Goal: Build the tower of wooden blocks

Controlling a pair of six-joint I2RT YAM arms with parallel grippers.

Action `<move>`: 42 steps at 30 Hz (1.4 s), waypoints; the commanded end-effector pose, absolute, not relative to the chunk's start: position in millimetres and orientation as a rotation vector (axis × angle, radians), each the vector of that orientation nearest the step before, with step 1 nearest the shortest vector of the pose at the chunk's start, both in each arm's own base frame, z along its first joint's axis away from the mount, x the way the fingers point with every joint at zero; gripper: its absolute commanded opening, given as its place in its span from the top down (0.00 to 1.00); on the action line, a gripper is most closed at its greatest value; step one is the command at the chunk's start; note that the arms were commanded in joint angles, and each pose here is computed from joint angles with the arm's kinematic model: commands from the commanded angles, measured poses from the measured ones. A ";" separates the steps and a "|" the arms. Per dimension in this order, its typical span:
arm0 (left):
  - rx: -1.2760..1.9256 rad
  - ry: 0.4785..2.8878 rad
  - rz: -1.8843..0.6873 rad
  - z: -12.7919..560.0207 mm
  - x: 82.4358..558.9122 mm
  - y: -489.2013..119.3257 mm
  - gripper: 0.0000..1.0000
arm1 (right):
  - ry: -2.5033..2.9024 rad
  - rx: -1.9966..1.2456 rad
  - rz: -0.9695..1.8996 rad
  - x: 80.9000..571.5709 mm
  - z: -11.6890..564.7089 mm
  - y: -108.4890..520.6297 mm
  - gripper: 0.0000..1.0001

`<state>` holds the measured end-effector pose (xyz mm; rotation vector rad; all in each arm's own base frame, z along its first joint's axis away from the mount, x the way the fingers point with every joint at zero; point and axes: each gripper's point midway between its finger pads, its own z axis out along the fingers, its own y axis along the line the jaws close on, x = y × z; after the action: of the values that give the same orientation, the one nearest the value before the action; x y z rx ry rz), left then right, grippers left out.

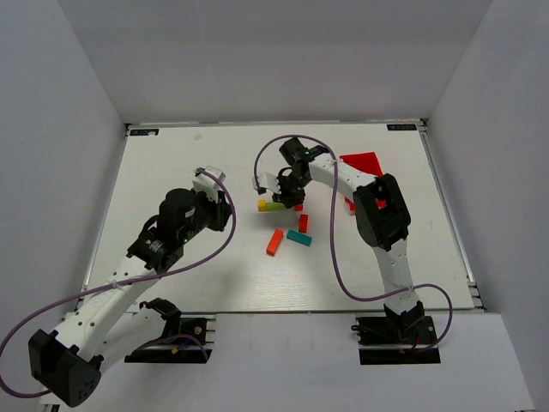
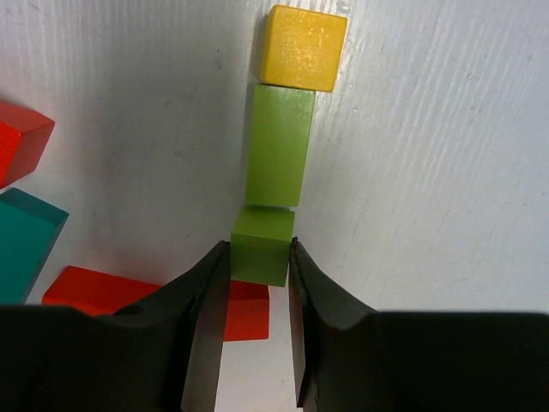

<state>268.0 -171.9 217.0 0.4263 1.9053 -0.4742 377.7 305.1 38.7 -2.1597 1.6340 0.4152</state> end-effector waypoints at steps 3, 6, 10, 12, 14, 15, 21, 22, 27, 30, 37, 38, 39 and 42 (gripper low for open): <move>0.419 1.880 -0.467 226.0 268.2 -168.7 0.68 | 1.613 -2.131 0.396 387.0 48.4 315.3 0.92; 0.419 1.880 -0.467 226.0 268.2 -168.7 0.68 | 1.613 -2.131 0.398 387.1 48.4 314.7 0.92; 0.419 1.880 -0.467 226.0 268.2 -168.7 0.68 | 1.619 -2.133 0.399 387.2 45.9 314.5 0.91; 0.419 1.880 -0.467 226.0 268.2 -168.7 0.68 | 1.622 -2.131 0.403 386.5 46.4 313.7 0.91; 0.419 1.880 -0.467 226.0 268.2 -168.7 0.68 | 1.620 -2.127 0.404 386.9 46.5 315.3 0.91; 0.419 1.880 -0.467 226.0 268.2 -168.7 0.68 | 1.620 -2.130 0.408 385.4 46.5 315.5 0.91; 0.419 1.880 -0.467 226.0 268.2 -168.7 0.68 | 1.618 -2.126 0.407 386.7 46.0 316.5 0.91; 0.419 1.880 -0.467 226.0 268.2 -168.7 0.68 | 1.622 -2.131 0.406 385.0 45.2 316.6 0.91; 0.419 1.880 -0.467 226.0 268.2 -168.7 0.68 | 1.619 -2.125 0.415 384.8 45.1 317.2 0.91; 0.419 1.880 -0.467 226.0 268.2 -168.7 0.68 | 1.623 -2.125 0.412 385.0 43.8 317.6 0.91; 0.419 1.880 -0.467 226.0 268.2 -168.7 0.68 | 1.618 -2.129 0.411 384.1 44.2 319.4 0.90; 0.419 1.880 -0.467 226.0 268.2 -168.7 0.68 | 1.624 -2.126 0.411 384.9 43.4 318.2 0.90; 0.419 1.880 -0.467 226.0 268.2 -168.7 0.68 | 1.617 -2.130 0.410 383.9 42.7 319.9 0.90; 0.419 1.880 -0.467 226.0 268.2 -168.7 0.68 | 1.618 -2.131 0.411 383.3 42.4 320.4 0.88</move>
<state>267.9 -171.8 217.1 0.4266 1.9048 -0.4741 379.8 311.3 38.2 -2.1447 1.6336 0.4098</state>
